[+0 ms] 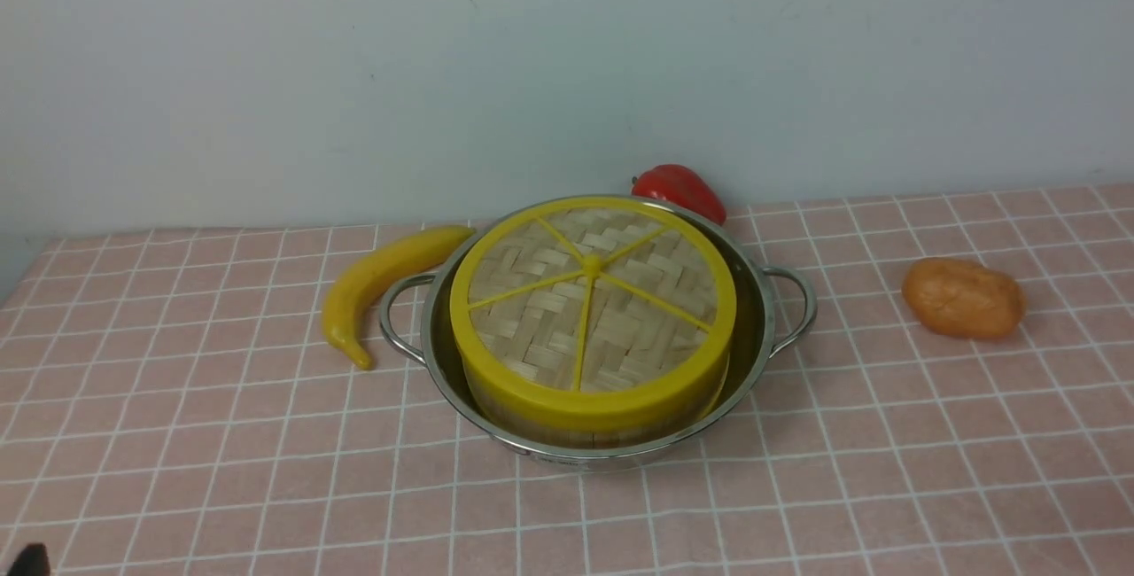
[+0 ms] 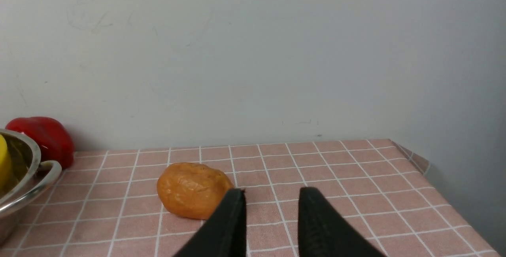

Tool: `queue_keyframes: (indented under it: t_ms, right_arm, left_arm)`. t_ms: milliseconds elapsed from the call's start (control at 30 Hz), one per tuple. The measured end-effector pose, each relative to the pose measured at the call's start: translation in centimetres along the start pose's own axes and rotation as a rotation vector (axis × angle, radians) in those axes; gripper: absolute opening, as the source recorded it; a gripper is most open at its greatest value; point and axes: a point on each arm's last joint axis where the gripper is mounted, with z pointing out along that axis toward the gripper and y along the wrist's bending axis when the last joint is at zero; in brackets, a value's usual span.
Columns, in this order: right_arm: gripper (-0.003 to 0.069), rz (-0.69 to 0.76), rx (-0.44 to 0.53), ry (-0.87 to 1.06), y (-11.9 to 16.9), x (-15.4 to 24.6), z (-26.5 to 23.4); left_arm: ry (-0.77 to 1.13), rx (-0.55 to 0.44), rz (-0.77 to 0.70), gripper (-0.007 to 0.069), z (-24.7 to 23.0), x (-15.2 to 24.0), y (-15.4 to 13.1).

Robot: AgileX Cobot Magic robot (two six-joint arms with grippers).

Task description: Place the steamer in the pot on the pink tablecloth, and put the lid on the steamer.

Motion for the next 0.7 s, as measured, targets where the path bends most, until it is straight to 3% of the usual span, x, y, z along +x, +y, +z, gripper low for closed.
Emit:
queue_keyframes:
  t_ms: [700]
  right_arm:
    - [0.0240, 0.003, 0.000, 0.001, 0.0, 0.0, 0.0]
  left_arm:
    - [-0.013, -0.003, -0.002, 0.0211, 0.0, 1.3, -0.2]
